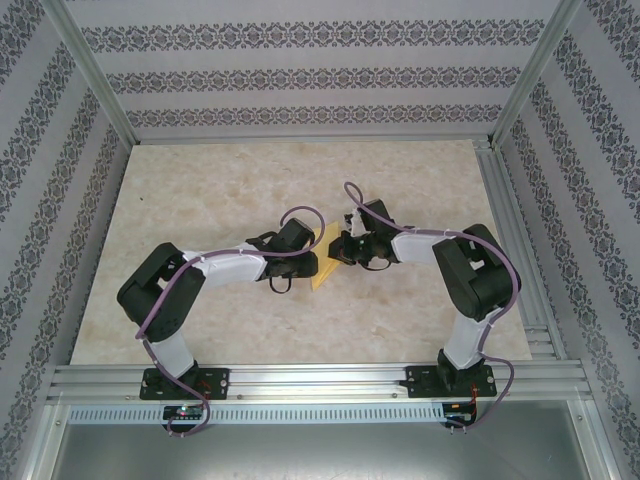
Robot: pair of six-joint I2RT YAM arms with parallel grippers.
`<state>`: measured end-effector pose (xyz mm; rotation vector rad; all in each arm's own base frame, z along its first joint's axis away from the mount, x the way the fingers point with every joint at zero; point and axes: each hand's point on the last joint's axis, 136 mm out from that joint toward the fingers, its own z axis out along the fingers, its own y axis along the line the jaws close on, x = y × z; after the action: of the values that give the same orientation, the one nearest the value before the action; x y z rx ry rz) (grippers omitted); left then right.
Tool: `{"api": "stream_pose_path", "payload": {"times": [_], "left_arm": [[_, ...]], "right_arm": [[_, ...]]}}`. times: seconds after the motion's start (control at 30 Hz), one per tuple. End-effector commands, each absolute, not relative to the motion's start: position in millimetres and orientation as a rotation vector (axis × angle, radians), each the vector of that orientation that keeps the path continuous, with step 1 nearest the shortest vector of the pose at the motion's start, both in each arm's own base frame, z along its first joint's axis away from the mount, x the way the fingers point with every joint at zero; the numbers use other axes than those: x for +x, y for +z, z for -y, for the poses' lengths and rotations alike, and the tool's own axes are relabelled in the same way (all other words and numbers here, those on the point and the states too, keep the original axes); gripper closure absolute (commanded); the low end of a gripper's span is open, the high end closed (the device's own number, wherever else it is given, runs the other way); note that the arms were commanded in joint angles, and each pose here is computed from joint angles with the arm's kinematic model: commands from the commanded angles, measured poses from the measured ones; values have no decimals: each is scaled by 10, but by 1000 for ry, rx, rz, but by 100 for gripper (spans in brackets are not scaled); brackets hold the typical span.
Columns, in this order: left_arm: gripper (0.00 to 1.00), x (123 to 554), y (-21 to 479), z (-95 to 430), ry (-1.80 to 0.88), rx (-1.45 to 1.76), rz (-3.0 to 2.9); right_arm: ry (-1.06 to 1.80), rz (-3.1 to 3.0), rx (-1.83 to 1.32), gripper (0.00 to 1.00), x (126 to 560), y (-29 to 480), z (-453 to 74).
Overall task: Fold a paper plane with a square sheet of paper (pick it up from the middle)
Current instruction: Fourth fold the wing at the center of the table.
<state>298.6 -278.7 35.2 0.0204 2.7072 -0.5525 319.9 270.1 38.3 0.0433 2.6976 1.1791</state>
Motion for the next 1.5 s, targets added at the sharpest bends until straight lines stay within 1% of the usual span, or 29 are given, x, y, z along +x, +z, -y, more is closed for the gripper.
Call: {"api": "stream_pose_path", "payload": {"times": [0.0, 0.1, 0.27, 0.37, 0.5, 0.63, 0.8, 1.03, 1.13, 1.3, 1.33, 1.37, 1.47], "left_arm": [[64, 3000, 574, 2662, -533, 35, -2663], [57, 2999, 766, 2574, -528, 41, -2612], [35, 2986, 1056, 2312, -548, 5, -2512], [23, 2973, 1183, 2128, -557, -27, -2449], [10, 2924, 1281, 2003, -584, 4, -2356], [0, 2880, 1262, 2089, -617, 152, -2308], [0, 2878, 1183, 2240, -600, 309, -2275], [3, 2919, 961, 2258, -494, 399, -2270], [8, 2912, 861, 2298, -482, 456, -2292], [16, 2870, 812, 2519, -582, 559, -2251], [19, 2867, 814, 2572, -604, 584, -2237], [20, 2876, 811, 2613, -616, 596, -2226], [29, 2864, 783, 2764, -659, 677, -2174]], "right_arm": [[1162, -2602, 106, 95, 3277, 639, -2720], [1104, -2569, 136, 95, 3271, 791, -2767], [1091, -2537, 185, 95, 3255, 958, -3000], [1088, -2518, 217, 95, 3272, 1012, -3112], [1048, -2507, 291, 95, 3303, 999, -3175], [977, -2524, 396, 94, 3309, 866, -3126], [909, -2552, 453, 94, 3316, 729, -3065], [885, -2592, 462, 93, 3341, 626, -3107], [872, -2604, 477, 92, 3334, 588, -3095], [857, -2610, 495, 92, 3335, 574, -3069], [855, -2614, 504, 92, 3329, 570, -3062], [853, -2614, 512, 92, 3329, 567, -3047], [862, -2613, 534, 93, 3319, 572, -3041]]}}
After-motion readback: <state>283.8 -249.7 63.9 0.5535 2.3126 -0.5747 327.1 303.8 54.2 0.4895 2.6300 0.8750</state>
